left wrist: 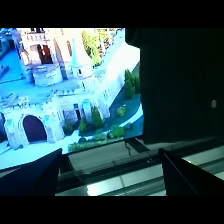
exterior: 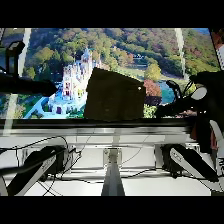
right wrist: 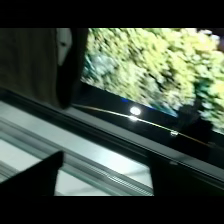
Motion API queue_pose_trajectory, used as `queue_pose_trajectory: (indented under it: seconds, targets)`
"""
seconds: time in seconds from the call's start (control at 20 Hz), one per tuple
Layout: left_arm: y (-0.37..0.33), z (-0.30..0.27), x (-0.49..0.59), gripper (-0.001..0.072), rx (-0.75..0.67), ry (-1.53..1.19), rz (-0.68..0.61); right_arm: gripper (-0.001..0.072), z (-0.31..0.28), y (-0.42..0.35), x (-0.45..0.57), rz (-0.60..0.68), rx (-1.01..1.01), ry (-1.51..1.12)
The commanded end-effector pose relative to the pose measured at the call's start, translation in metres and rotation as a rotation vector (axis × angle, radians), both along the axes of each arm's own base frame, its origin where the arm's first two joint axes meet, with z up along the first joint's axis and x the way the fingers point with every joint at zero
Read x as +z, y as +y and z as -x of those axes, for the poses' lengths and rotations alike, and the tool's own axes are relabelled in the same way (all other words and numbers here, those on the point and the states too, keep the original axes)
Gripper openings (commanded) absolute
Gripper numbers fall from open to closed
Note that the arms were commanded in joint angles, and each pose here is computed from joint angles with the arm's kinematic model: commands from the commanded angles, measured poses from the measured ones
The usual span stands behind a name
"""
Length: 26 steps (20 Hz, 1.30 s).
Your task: Fold the clothes and pants, and hang the long-sleeved shirts on hangers.
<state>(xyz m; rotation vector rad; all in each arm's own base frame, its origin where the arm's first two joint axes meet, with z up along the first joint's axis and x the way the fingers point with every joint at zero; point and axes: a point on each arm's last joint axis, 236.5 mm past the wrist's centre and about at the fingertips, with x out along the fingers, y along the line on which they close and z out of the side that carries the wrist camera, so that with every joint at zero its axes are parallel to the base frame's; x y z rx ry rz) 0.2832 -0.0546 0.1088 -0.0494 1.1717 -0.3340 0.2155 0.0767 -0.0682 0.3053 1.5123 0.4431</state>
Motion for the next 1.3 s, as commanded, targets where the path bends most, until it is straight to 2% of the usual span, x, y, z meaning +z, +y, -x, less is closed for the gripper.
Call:
queue_pose_trajectory:
  seconds: [0.0,0.1,0.35,0.55,0.7,0.75,0.95,1.05,1.2,1.25]
  targets:
    - [-0.009,0.011,-0.016,0.0699,-0.019,0.061,0.038,0.0624,-0.013,0.012,-0.020,-0.079,-0.259,0.040]
    - [-0.019,0.024,-0.038,0.0700,-0.031,0.127,0.082,0.0601,-0.009,0.021,-0.026,-0.122,-0.276,0.104]
    - [-0.021,0.050,-0.094,0.0700,-0.043,0.242,0.088,0.0597,-0.023,0.050,-0.023,-0.292,-0.309,0.133]
    - [-0.030,0.047,-0.126,0.0700,0.020,0.230,0.147,0.0597,-0.019,0.051,-0.030,-0.295,-0.314,0.171]
    - [-0.058,0.040,-0.133,0.0699,0.088,0.231,0.306,0.0590,-0.013,0.055,-0.038,-0.309,-0.325,0.230]
    - [-0.065,0.039,-0.135,0.0700,0.097,0.245,0.347,0.0560,-0.011,0.058,-0.039,-0.326,-0.328,0.257]
    - [-0.071,0.038,-0.155,0.0700,0.078,0.307,0.376,0.0555,-0.013,0.063,-0.039,-0.362,-0.328,0.261]
    - [-0.071,0.038,-0.170,0.0700,0.087,0.349,0.374,0.0417,-0.017,0.064,-0.039,-0.367,-0.312,0.228]
    - [-0.081,0.035,-0.180,0.0700,0.063,0.377,0.428,0.0380,-0.034,0.065,-0.036,-0.394,-0.307,0.137]
    - [-0.088,0.030,-0.179,0.0700,0.053,0.366,0.467,0.0287,-0.038,0.066,-0.034,-0.405,-0.309,0.117]
